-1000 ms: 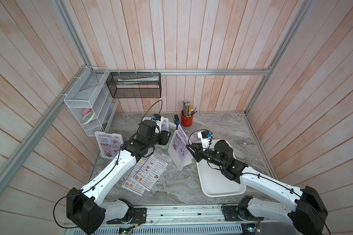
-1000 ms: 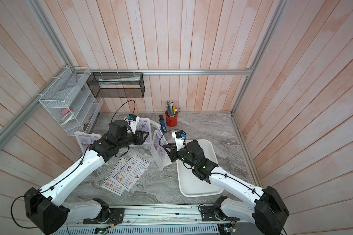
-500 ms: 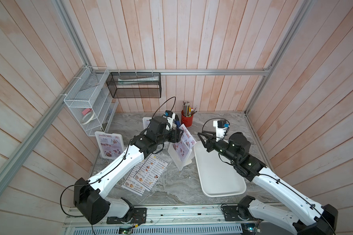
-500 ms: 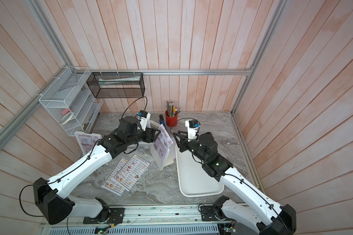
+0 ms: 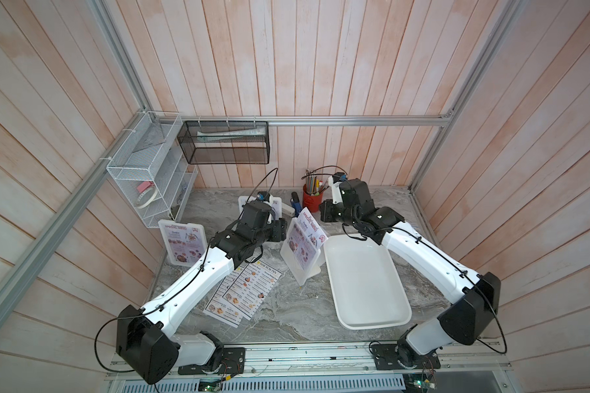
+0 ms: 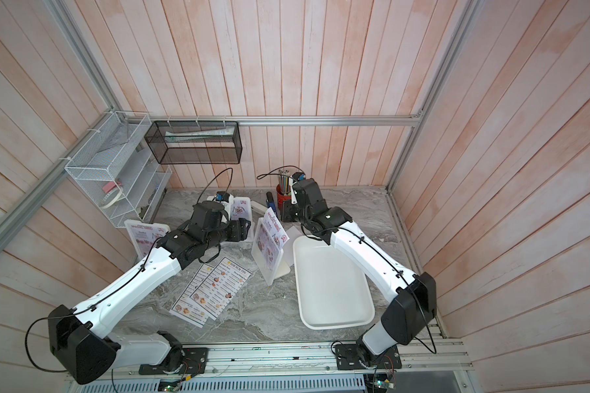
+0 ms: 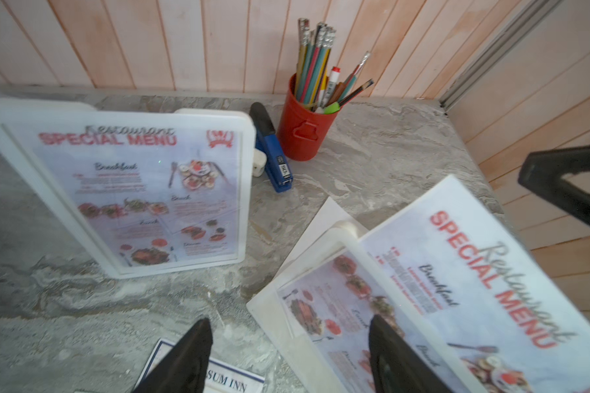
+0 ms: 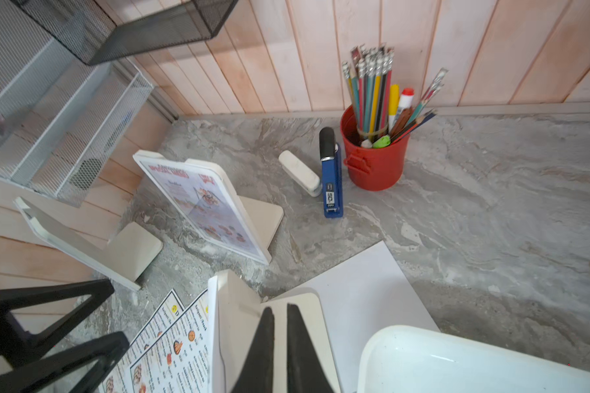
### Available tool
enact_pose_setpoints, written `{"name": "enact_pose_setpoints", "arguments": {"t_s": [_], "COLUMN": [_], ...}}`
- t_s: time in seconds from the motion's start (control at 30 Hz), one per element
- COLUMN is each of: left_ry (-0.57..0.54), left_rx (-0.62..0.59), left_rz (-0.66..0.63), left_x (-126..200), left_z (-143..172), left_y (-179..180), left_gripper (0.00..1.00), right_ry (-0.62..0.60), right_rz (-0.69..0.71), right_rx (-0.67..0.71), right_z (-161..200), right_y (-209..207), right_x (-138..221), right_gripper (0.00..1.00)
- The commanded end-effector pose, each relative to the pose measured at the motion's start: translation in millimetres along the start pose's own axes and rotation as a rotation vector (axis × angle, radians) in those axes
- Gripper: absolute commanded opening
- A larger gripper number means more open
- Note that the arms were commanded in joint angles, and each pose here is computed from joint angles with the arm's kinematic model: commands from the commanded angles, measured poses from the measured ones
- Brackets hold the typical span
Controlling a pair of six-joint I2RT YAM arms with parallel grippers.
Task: Replace the menus in the menu holders
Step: Insert the menu into the menu holder.
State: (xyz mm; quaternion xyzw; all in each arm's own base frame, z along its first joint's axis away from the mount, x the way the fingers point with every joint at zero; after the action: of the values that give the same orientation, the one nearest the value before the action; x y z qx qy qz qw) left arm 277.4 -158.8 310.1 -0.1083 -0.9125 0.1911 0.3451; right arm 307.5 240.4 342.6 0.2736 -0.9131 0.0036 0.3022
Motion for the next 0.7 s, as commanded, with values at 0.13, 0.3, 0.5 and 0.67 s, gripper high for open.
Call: {"name": "enact_pose_setpoints", "arguments": {"t_s": [0.13,0.3,0.5,0.67], "left_ry": [-0.022,-0.029,-0.002,0.001], "left_rx": [0.047,0.049,0.033,-0.026], "left_rz": [-0.040,-0.043,0.104,0.210], "left_x": [15.4,20.2,23.5,24.7], "left_z": [3.1,4.2,7.6,10.6], "left_y": [20.6,24.0,11.2,-14.5], "left_gripper": [0.75,0.75,0.75,0.76], "right_ry": [0.090,0.120,0.136,0.131], "right_rz": [0.024,0.024,0.063,0.073], "right_rx": [0.053,0.075,0.079,0.090], "right_z": [8.0,16.5,23.5,19.3], "right_y": [25.8,39.6,39.0,37.6], "right_x": [-18.6,-31.6,-38.5,-41.5], "right_gripper": [0.11,0.10,0.11,0.17]}}
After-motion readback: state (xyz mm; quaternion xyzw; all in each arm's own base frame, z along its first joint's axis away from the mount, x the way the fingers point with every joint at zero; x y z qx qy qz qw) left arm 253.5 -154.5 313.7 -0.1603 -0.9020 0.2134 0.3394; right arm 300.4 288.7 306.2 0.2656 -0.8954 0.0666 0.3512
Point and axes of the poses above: each gripper's point midway between its finger pads, its own x axis back along the fingers, its own y axis along the line the jaws close on, z = x × y, the point moved 10 cm from there along x, back along the fingers, and after that the axes turned 14 degrees about x, right-handed, at the moved point
